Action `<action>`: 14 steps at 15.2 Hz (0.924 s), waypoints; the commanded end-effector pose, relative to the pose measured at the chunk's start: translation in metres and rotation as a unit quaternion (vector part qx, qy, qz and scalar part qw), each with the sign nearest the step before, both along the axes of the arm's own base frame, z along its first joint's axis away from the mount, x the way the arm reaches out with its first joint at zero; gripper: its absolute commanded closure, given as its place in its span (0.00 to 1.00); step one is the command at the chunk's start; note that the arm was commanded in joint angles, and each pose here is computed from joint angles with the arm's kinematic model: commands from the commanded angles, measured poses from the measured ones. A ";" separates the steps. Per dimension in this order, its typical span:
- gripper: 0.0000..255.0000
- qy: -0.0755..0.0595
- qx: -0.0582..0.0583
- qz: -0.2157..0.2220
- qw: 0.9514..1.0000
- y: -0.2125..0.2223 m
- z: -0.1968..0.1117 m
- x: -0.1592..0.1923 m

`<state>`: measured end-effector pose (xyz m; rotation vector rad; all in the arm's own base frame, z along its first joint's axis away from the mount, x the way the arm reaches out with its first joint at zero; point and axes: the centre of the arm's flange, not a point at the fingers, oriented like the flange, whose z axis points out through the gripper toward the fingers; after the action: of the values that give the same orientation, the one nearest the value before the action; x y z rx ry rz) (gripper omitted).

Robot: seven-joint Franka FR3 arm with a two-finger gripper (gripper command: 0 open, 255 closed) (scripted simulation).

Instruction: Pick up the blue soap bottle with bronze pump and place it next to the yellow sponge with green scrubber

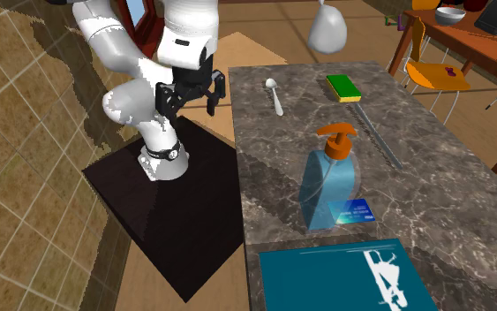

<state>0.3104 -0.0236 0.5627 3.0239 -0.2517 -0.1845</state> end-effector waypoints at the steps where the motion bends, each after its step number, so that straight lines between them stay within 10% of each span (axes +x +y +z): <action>1: 0.00 0.000 0.000 0.000 1.000 0.000 0.000 0.000; 14: 0.00 -0.080 -0.020 -0.175 0.981 0.059 0.030 0.139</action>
<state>0.4380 0.0325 0.5886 2.9428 -0.7463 0.0190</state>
